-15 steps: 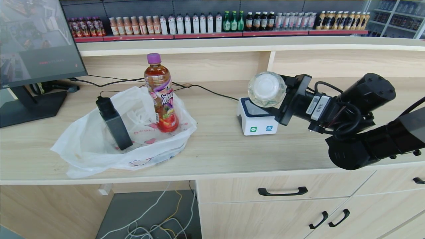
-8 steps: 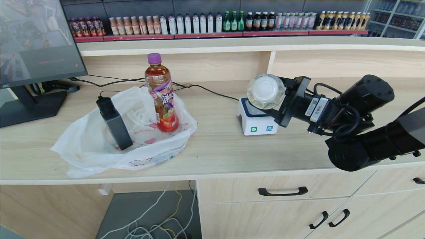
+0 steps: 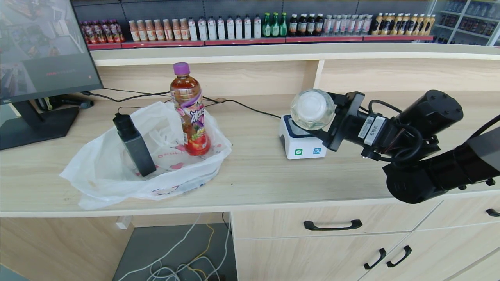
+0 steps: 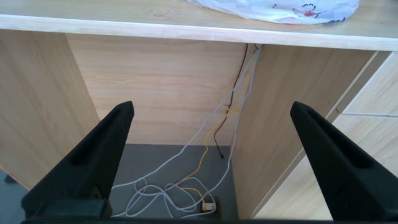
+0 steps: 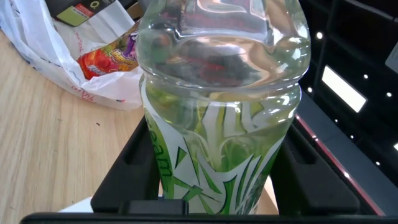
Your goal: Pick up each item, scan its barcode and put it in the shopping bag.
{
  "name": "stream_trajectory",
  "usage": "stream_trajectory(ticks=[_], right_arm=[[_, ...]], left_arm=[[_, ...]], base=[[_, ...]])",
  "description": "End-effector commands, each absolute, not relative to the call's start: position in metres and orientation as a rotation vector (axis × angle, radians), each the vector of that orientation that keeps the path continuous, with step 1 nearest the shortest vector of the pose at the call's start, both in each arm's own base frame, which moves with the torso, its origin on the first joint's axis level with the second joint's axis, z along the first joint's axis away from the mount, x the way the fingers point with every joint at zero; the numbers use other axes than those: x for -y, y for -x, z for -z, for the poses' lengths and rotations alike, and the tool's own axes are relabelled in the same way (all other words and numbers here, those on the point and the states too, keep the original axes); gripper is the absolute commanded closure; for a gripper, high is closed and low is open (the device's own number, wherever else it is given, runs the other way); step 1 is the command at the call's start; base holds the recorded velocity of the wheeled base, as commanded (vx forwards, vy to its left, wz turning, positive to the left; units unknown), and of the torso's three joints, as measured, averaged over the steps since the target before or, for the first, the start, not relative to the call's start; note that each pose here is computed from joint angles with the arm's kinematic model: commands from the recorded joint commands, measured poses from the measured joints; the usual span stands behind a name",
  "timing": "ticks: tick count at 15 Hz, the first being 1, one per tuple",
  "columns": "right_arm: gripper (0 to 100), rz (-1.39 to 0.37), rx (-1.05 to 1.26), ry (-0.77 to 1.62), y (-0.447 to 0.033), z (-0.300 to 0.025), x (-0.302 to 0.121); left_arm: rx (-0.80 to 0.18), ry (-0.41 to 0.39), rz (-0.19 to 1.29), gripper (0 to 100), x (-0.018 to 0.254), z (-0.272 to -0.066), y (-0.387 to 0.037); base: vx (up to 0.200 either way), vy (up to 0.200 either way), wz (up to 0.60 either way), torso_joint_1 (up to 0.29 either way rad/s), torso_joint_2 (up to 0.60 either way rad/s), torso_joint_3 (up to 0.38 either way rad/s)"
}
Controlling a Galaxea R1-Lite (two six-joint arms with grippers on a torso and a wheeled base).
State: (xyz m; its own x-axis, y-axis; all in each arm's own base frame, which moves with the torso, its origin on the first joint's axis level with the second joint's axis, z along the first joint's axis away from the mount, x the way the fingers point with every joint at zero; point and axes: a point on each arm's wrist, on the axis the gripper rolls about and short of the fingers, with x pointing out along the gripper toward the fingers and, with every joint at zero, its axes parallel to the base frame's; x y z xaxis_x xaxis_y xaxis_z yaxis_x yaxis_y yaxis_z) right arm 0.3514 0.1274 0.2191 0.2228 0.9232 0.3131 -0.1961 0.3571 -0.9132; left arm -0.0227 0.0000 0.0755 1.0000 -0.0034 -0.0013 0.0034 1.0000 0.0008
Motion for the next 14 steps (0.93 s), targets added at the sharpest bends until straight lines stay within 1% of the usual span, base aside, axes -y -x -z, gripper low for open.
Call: stream_trajectory(ticks=[1,6,8,10,11,14], right_arm=[[100,-0.929,1.051,0.870,-0.349,-0.221,-0.128],[100,-0.900,1.011,0.821,-0.339,-0.229,-0.124],[100,-0.823,0.989,0.726,-0.333,-0.242,-0.129],[100,-0.760,0.958,0.652,-0.327,-0.246,-0.132],[100,-0.691,0.910,0.582,-0.315,-0.251,-0.129],[100,-0.614,0.837,0.470,-0.283,-0.259,-0.119]], left_arm=[[-0.002,-0.002,0.003,0,0.000,-0.076,0.023],[-0.002,-0.002,0.003,0,0.000,-0.076,0.023],[-0.002,0.000,0.003,0,0.000,-0.076,0.023],[-0.002,0.000,0.003,0,0.000,-0.076,0.023],[-0.002,-0.002,0.003,0,0.000,-0.076,0.023],[-0.002,-0.002,0.003,0,0.000,-0.076,0.023]], base=[[0.000,0.000,0.00,0.000,0.00,0.000],[0.000,0.000,0.00,0.000,0.00,0.000],[0.000,0.000,0.00,0.000,0.00,0.000],[0.000,0.000,0.00,0.000,0.00,0.000],[0.000,0.000,0.00,0.000,0.00,0.000],[0.000,0.000,0.00,0.000,0.00,0.000]])
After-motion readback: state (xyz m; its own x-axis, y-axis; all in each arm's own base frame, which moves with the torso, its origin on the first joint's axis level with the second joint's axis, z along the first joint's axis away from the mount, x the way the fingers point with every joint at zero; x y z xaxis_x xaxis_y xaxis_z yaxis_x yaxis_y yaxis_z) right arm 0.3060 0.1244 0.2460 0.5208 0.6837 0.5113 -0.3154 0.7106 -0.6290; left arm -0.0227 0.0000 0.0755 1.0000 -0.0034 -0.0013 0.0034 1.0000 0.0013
